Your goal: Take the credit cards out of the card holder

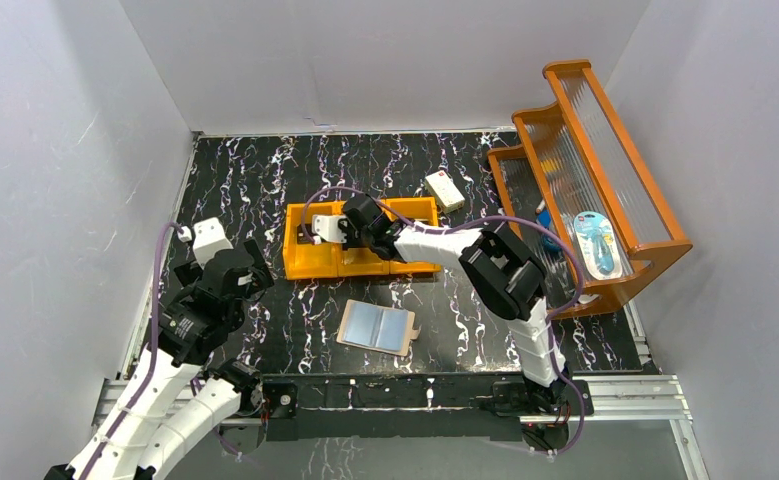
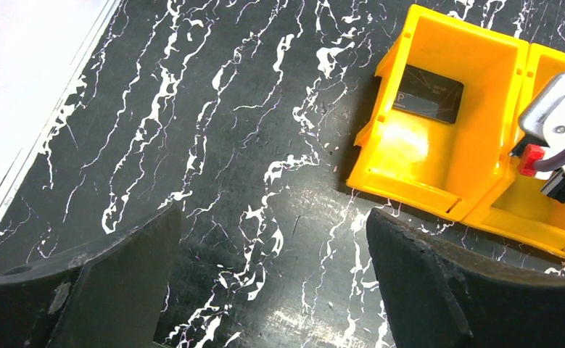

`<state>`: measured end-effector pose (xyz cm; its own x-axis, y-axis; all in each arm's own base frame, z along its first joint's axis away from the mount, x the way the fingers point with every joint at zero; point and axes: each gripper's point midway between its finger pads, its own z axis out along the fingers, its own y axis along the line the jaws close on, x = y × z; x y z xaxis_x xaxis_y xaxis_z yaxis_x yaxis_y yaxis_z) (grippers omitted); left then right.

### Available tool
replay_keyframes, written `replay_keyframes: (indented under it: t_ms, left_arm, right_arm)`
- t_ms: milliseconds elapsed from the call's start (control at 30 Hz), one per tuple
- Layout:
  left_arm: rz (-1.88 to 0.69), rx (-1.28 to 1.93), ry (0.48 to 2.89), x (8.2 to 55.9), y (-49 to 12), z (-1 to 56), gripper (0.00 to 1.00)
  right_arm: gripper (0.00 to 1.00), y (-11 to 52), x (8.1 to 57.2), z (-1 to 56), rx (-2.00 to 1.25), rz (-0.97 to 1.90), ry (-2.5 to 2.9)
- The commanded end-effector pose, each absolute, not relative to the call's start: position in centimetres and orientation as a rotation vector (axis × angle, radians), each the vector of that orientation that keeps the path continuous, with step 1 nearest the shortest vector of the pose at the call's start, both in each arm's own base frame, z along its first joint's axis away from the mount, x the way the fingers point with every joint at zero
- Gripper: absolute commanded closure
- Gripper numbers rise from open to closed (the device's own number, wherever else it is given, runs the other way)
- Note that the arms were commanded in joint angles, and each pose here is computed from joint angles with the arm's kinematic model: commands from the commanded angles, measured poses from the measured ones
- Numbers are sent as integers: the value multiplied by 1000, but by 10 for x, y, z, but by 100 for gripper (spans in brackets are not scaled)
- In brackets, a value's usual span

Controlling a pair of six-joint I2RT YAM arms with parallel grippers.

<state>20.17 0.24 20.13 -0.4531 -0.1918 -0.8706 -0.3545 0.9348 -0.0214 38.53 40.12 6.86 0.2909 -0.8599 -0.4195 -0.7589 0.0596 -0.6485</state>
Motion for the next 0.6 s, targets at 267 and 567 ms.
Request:
replay_keyframes:
  t_ms: [267, 567]
  left_arm:
    - [232, -417, 2025, 201, 10, 207, 2]
    - [233, -412, 2032, 201, 9, 206, 2]
  right_arm:
    - [78, 404, 388, 73, -1628, -98, 1582]
    - [55, 411, 381, 103, -1518, 13, 1622]
